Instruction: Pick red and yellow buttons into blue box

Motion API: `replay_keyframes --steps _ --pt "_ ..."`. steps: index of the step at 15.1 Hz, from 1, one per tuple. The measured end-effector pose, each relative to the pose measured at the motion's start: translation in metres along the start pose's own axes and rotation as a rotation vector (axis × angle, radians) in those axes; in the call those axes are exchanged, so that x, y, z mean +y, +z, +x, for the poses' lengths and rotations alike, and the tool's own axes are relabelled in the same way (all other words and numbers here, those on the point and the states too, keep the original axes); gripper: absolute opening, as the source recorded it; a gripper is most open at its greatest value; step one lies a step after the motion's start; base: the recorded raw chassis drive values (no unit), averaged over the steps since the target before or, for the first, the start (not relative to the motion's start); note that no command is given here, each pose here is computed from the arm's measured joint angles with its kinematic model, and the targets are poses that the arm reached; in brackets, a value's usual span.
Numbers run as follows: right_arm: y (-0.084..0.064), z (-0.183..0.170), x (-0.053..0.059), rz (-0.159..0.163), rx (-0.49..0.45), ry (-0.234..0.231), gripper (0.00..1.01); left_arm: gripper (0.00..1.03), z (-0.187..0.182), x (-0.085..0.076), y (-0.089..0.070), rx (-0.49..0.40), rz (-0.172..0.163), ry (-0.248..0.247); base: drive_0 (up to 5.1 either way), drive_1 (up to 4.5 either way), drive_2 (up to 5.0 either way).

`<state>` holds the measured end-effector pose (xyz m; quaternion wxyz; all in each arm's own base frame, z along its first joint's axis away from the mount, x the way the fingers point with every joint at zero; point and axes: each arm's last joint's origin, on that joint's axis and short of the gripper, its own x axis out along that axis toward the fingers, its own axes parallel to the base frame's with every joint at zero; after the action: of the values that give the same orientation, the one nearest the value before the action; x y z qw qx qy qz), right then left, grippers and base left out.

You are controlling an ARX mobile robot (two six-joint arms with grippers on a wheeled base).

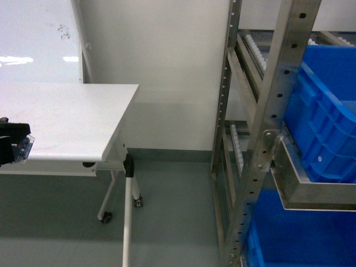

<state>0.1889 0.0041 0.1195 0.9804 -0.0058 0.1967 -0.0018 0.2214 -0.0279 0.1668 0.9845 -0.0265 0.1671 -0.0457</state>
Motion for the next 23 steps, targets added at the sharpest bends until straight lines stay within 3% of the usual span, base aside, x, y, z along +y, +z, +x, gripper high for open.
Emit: replay_keyframes --steps 23 --pt "-0.0001 0.0000 0.0001 0.000 0.000 0.001 0.31 0.27 -0.0002 -0.0002 0.0004 -0.003 0.000 -0.002 5.0 -2.33 -2.3"
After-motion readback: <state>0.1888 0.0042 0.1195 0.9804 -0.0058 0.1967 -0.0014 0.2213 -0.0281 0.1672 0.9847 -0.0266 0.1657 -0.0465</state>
